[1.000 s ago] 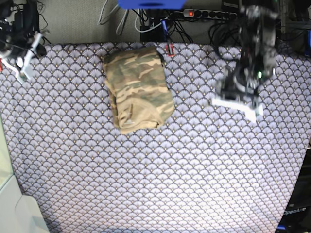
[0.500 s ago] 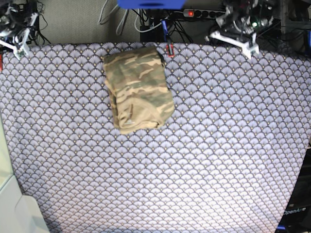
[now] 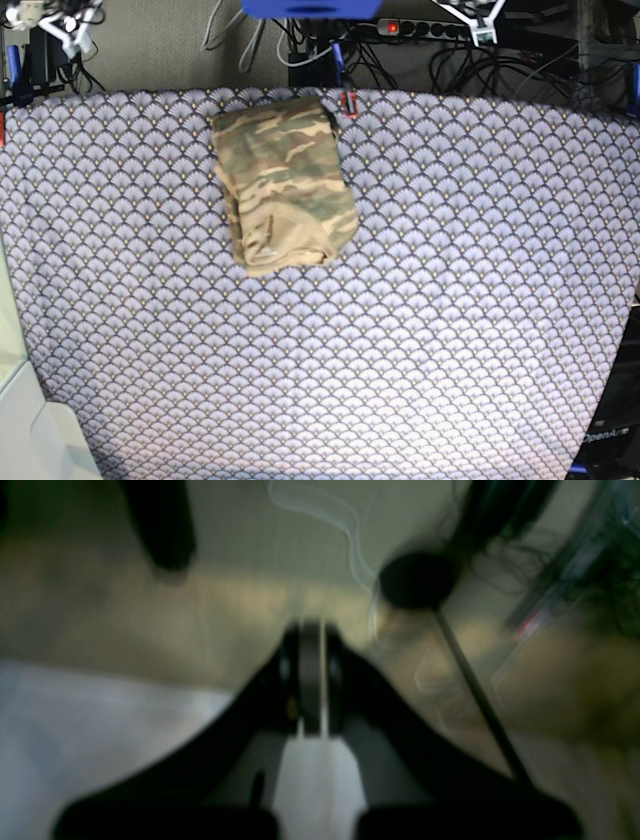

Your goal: Fold the T-shirt properly

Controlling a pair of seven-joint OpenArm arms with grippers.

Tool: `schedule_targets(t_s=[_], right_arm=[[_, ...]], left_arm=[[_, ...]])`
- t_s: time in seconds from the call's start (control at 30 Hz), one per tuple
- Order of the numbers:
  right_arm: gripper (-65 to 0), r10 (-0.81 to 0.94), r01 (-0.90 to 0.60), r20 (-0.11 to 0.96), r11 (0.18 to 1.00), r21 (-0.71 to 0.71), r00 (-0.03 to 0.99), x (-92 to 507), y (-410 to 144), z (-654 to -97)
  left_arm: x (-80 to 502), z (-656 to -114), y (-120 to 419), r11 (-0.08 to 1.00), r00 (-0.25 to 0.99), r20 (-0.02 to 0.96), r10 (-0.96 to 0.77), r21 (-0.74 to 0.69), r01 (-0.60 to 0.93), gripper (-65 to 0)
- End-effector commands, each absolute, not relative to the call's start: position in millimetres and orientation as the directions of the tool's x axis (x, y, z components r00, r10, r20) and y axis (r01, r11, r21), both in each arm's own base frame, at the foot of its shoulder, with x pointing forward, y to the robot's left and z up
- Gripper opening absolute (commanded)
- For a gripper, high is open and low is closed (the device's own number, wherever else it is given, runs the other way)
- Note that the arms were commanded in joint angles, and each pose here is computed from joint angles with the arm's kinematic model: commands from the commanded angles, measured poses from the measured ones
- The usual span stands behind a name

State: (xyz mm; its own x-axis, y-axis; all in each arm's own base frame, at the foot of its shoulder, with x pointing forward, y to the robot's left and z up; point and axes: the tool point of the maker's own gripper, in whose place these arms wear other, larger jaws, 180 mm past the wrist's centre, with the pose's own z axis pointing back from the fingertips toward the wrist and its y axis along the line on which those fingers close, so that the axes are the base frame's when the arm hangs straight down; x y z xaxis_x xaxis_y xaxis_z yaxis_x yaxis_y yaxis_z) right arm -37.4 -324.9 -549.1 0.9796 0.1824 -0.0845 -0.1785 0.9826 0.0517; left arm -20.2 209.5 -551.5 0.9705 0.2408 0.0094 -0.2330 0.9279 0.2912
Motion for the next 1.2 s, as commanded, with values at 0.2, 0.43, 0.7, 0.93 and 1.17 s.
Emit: schedule_targets(t_s=[0.2,0.43,0.7,0.93,1.17], right_arm=[[-65.0,0.227,-0.207,-0.068,0.953,0.221,0.972,-55,-276,-589],[-65.0,0.265,-0.235,-0.062,0.924,0.302,0.962,-57,-225,-614],[-65.0,0.206,-0.202,-0.009,0.969,0.140,0.979,-30,-190,-650],[-65.0,0.161,-0.153,0.088,0.984,-0.089,0.983,-6,-202,-656],[-65.0,0.172,-0.140,0.156,0.970,-0.196,0.973,7,-212,-653]], left_arm=[[-25,-586,220,0.903,0.981,-0.016,0.194,0.394,-0.172,-63.8],[-19,-614,232,0.854,0.983,-0.029,0.181,0.501,-0.143,-63.8],[-4,-626,243,0.799,0.997,0.001,0.083,0.598,-0.067,-63.7],[3,-641,220,0.875,0.999,0.045,0.015,0.482,-0.035,-63.4],[9,-643,210,0.891,0.994,0.103,-0.024,0.453,-0.026,-63.2]])
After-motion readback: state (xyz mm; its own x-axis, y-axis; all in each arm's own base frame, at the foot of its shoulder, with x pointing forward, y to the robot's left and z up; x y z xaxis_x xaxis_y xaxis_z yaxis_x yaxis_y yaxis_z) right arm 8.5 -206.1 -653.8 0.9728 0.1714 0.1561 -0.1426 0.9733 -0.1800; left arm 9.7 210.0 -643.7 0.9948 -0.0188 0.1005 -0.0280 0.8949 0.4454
